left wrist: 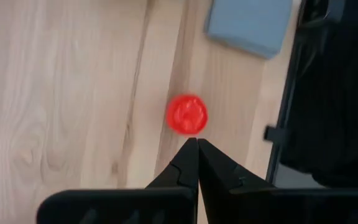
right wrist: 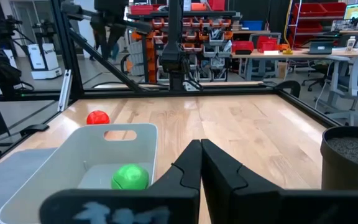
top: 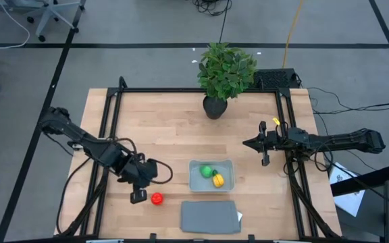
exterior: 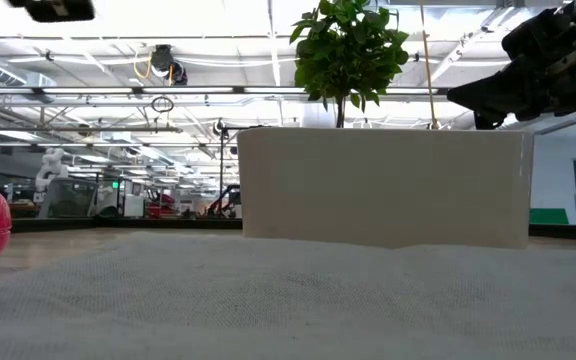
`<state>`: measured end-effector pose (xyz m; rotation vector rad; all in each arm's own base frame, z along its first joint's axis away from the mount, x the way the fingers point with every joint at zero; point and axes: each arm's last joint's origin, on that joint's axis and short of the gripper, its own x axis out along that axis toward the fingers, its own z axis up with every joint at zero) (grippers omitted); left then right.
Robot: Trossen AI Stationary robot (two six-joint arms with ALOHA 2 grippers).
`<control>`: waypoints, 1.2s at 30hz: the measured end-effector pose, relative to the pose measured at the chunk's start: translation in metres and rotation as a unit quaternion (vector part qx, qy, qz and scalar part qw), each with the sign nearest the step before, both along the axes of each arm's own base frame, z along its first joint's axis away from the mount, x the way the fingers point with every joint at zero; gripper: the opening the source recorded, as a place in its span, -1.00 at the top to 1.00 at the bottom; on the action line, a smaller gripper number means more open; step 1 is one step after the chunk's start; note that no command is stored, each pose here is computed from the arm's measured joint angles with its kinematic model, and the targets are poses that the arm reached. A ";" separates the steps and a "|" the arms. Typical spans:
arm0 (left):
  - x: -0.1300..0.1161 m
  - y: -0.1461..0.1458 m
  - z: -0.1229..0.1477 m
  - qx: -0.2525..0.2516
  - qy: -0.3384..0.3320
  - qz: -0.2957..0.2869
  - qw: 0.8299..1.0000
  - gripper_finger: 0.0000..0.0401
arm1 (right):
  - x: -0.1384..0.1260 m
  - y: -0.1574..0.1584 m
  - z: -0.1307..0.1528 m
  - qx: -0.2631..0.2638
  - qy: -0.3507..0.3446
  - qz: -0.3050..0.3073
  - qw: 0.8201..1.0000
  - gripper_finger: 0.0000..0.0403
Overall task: Pick and placing Produce into tupperware
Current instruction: Put the tomato into the bin
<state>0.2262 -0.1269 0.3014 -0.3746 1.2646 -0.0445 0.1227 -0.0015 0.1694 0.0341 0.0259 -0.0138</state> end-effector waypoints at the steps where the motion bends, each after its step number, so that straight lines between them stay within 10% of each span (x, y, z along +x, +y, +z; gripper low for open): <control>1: -0.001 -0.001 -0.002 0.001 0.010 0.001 1.000 0.99 | 0.000 0.000 0.000 0.000 0.000 0.000 1.000 1.00; 17: 0.001 -0.005 -0.005 0.006 0.007 -0.008 1.000 0.72 | 0.000 0.000 0.000 -0.005 -0.002 -0.001 1.000 1.00; 36: 0.011 -0.015 -0.003 -0.021 -0.041 -0.039 0.998 -0.42 | 0.000 0.000 0.000 -0.004 -0.002 -0.001 1.000 1.00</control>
